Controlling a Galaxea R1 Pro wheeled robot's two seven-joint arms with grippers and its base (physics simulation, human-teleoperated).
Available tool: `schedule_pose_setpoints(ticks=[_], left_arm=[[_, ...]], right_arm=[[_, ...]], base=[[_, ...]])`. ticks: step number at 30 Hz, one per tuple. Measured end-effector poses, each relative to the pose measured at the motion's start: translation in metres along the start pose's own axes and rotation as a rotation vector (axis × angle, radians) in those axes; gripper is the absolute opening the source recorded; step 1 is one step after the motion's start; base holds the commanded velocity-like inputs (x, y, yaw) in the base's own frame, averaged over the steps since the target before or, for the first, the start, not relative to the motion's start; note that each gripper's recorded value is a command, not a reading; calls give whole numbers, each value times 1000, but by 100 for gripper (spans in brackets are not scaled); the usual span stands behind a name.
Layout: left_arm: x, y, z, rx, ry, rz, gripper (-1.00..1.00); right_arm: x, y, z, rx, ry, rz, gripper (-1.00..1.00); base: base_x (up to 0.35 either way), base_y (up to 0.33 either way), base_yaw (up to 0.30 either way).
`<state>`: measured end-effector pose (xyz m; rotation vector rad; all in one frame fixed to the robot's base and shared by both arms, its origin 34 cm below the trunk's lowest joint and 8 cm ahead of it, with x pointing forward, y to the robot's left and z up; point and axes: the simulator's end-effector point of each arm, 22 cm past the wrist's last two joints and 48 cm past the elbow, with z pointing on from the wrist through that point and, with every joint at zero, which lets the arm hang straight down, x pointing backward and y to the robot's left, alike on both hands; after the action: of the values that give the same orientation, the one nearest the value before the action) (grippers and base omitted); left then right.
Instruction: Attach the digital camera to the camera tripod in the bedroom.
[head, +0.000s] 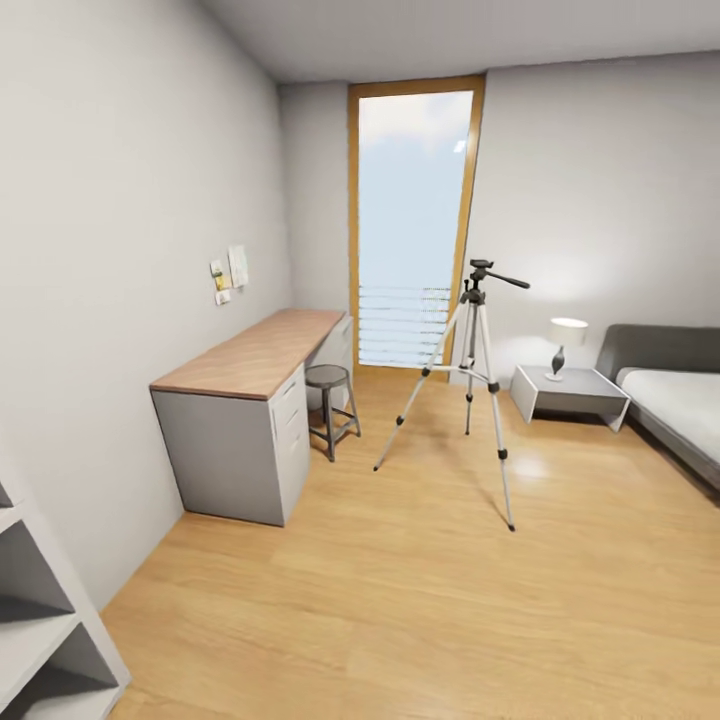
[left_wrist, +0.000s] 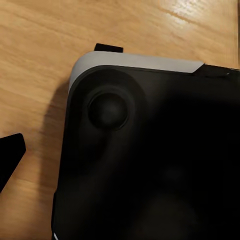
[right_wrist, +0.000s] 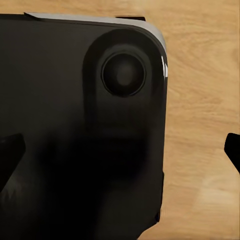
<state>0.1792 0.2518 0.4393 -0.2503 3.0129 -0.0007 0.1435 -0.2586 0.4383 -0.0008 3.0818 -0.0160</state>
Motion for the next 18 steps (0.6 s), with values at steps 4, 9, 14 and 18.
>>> schedule_pose_setpoints(ticks=[4, 9, 14, 18], left_arm=[[0, 0, 0, 0, 0, 0, 100], [0, 0, 0, 0, 1, 1, 100], [0, 0, 0, 0, 1, 1, 100], [0, 0, 0, 0, 1, 1, 100]], right_arm=[[0, 0, 0, 0, 0, 0, 100], [0, 0, 0, 0, 0, 0, 100], [0, 0, 0, 0, -1, -1, 100], [0, 0, 0, 0, -1, 0, 100]], base=[[0, 0, -244], [0, 0, -244], [0, 0, -244], [0, 0, -244]])
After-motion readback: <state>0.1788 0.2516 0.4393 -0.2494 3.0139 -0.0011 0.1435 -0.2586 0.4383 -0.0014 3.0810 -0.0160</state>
